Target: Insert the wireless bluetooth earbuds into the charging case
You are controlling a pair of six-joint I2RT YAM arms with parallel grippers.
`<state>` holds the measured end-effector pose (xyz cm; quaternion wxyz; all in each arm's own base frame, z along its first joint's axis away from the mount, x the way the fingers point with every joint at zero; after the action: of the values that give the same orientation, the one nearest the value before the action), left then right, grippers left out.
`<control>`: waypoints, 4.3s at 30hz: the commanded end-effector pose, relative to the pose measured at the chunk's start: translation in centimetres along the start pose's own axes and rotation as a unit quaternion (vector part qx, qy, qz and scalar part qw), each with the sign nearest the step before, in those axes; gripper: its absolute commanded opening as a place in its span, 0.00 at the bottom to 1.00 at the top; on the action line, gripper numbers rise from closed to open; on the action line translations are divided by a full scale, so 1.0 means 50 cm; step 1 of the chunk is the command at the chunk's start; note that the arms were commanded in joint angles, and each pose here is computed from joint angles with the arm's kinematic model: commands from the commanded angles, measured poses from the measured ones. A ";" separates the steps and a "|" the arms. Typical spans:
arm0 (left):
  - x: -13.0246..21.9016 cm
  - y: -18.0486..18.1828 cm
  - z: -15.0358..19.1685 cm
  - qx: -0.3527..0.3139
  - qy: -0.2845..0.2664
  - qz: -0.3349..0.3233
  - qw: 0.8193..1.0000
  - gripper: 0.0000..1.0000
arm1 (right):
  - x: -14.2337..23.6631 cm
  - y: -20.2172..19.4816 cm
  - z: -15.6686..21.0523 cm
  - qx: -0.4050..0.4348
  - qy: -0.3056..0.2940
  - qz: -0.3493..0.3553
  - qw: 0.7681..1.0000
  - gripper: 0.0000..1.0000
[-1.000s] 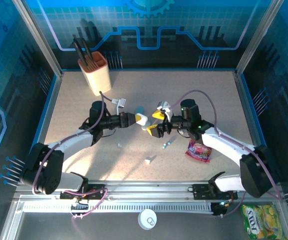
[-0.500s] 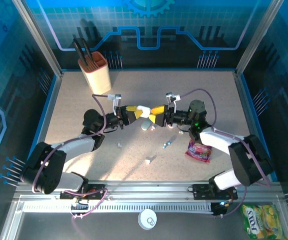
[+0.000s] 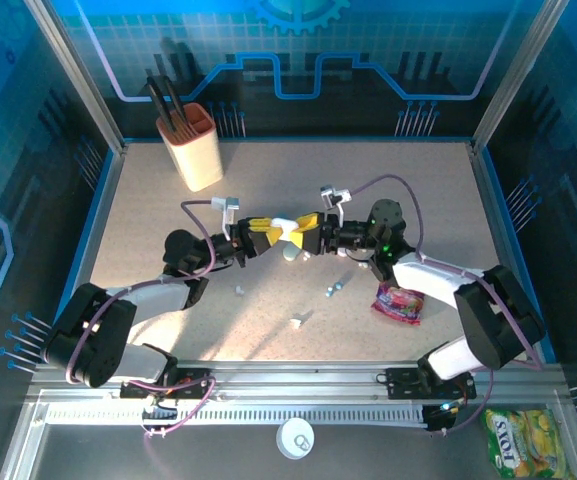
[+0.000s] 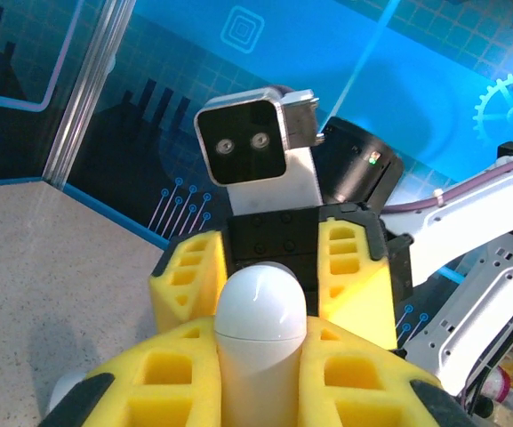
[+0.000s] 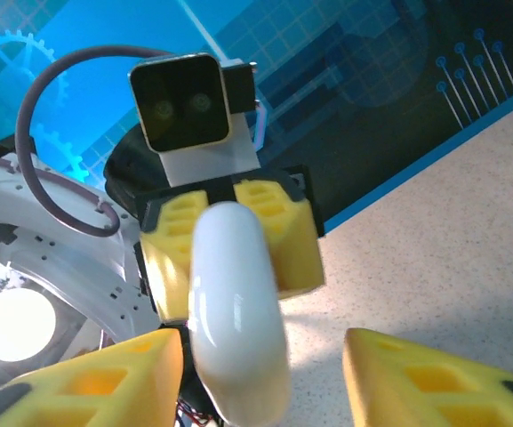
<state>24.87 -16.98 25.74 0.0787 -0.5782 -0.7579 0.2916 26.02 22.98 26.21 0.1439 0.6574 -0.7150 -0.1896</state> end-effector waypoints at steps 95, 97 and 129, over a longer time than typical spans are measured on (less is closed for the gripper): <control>0.025 -0.106 0.038 -0.209 0.125 -0.006 0.970 0.07 | 0.005 0.086 -0.087 0.155 0.074 0.165 0.971 0.56; 0.026 -0.102 0.041 -0.210 0.123 -0.014 0.970 0.07 | 0.005 0.083 -0.094 0.150 0.067 0.174 0.971 0.57; 0.052 -0.012 0.042 -0.273 0.027 -0.189 0.943 0.01 | 0.089 0.064 0.282 -0.283 0.139 0.408 0.857 0.60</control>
<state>22.29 -15.98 23.02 0.0354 -0.4624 -0.8849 0.0435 16.47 19.16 15.92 0.4728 0.2830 -0.8154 -0.1774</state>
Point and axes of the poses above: each hand's point on the last joint's axis, 136 mm out from that joint toward the fingers, its own x axis back along the fingers, its own y axis along the line the jaws close on, z = x × y, the point moved 8 cm from there along x, back along the fingers, and after that the axes turned 7 degrees about x, right-handed, at the moved point
